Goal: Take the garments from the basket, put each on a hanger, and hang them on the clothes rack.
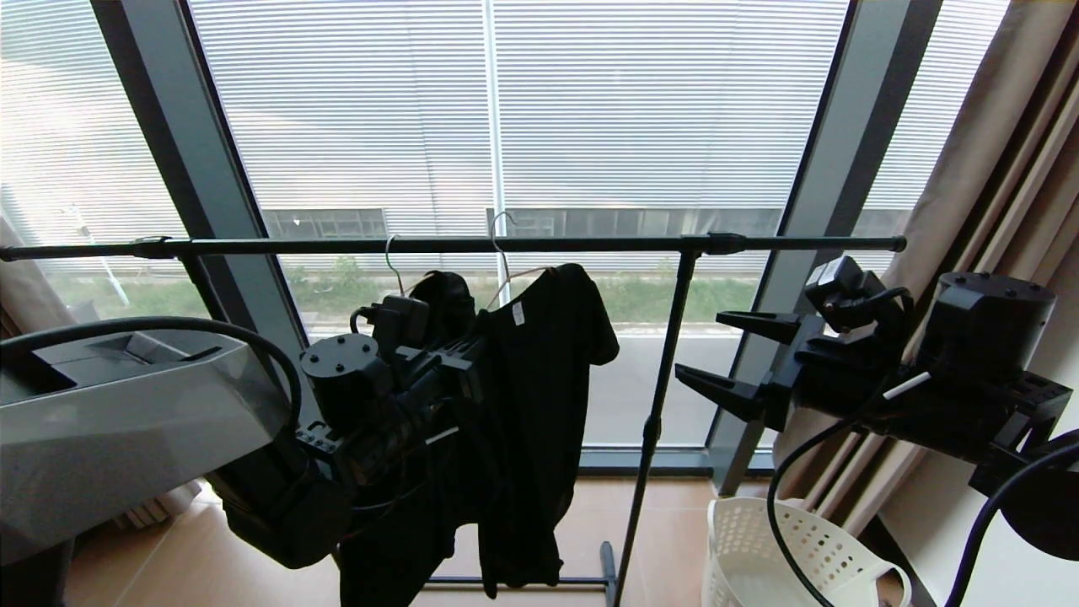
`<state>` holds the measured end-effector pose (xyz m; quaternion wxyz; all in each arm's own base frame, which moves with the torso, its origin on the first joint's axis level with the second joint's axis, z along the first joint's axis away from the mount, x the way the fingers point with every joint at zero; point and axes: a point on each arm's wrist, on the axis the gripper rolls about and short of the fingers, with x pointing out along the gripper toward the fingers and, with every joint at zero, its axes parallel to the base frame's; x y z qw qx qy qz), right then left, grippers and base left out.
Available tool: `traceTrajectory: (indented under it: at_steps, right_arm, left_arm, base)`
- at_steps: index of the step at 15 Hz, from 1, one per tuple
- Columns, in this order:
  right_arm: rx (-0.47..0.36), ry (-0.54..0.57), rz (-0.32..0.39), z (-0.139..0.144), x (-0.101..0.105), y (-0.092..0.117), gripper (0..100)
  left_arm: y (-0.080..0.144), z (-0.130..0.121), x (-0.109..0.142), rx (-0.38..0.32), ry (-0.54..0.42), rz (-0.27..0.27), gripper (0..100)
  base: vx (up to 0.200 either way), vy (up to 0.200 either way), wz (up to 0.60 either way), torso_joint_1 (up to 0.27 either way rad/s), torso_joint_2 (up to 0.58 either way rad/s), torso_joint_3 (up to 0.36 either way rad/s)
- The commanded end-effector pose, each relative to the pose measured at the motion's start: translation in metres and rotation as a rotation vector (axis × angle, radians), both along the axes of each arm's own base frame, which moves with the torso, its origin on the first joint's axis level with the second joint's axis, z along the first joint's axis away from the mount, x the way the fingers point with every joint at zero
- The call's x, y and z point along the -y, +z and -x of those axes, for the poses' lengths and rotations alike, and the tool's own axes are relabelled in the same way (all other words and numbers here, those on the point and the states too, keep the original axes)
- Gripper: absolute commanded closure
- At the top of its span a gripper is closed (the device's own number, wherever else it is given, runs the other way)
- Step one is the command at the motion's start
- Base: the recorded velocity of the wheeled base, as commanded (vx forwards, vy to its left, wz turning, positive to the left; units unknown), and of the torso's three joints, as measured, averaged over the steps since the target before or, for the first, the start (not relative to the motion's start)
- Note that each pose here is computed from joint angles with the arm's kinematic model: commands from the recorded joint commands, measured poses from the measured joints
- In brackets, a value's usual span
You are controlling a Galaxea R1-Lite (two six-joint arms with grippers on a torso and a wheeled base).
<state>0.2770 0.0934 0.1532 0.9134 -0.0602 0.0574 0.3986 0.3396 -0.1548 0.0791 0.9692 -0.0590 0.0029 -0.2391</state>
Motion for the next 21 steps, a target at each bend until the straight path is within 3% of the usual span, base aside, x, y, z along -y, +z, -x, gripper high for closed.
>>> traceTrajectory:
  at_steps: [1,21]
  right_arm:
    - [-0.002,0.002,0.002,0.0,-0.001,-0.001,0]
    - [-0.01,0.015,0.016,0.0,-0.003,-0.006,0]
  left_arm:
    - [-0.007,-0.006,0.0,-0.01,0.019,0.0,100]
    - [-0.028,-0.022,0.0,-0.036,0.05,-0.002,100]
  base:
    - [0.0,0.0,0.0,0.0,0.0,0.0]
    - [0.0,0.0,0.0,0.0,0.0,0.0]
